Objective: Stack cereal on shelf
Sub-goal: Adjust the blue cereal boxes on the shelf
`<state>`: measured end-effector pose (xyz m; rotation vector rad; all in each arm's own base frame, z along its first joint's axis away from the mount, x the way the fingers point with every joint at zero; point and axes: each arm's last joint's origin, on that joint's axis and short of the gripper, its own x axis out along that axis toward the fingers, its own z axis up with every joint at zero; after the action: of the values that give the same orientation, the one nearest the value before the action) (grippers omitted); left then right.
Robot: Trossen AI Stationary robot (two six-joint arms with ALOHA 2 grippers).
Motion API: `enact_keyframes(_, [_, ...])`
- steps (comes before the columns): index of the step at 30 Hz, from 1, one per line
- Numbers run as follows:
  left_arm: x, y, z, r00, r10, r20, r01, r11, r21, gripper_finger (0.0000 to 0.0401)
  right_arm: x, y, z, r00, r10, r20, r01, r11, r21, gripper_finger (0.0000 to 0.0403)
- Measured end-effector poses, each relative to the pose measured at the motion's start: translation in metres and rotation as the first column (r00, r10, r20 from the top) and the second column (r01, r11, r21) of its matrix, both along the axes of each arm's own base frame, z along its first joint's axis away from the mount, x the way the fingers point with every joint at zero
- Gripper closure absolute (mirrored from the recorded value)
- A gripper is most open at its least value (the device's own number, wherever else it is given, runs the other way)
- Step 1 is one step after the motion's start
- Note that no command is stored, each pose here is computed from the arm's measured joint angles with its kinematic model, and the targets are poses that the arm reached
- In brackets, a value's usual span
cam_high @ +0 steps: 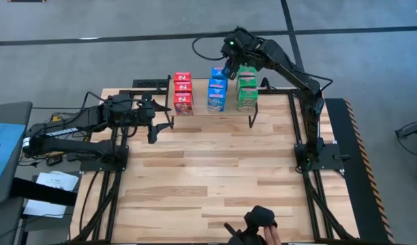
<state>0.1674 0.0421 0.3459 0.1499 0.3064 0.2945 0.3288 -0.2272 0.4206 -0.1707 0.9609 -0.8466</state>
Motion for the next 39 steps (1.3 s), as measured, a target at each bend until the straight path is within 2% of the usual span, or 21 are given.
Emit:
enact_keyframes(6, [0.000,0.000,0.000,1.000,0.000,-0.005,0.000,1.000,-0.001,0.0140,-0.001,-0.006,-0.002,1.000,-0.023,0.018,0.023,1.000,0.003,0.0163])
enact_keyframes(10, [0.000,0.000,-0.001,1.000,0.000,-0.008,0.000,1.000,-0.002,0.0140,-0.004,-0.008,-0.010,0.999,-0.037,-0.038,0.039,0.998,0.047,0.0163])
enact_keyframes(16, [0.000,0.000,-0.001,1.000,0.000,-0.009,0.000,1.000,-0.002,0.0140,0.003,-0.005,-0.017,0.999,-0.026,-0.046,0.030,0.997,0.075,0.0163])
enact_keyframes(21, [0.000,0.000,-0.001,1.000,0.000,-0.008,0.000,1.000,-0.002,0.0140,0.007,-0.005,-0.031,0.991,-0.027,-0.132,0.041,0.994,0.105,0.0163])
enact_keyframes(24, [0.000,0.000,-0.001,1.000,-0.001,-0.009,0.001,1.000,0.001,0.0140,0.011,-0.001,-0.029,0.994,-0.023,-0.103,0.032,0.995,0.093,0.0163])
enact_keyframes(39, [0.000,0.000,-0.001,1.000,-0.002,-0.008,0.002,1.000,0.001,0.0140,0.011,-0.001,-0.033,0.992,0.000,-0.123,0.016,0.991,0.132,0.0163])
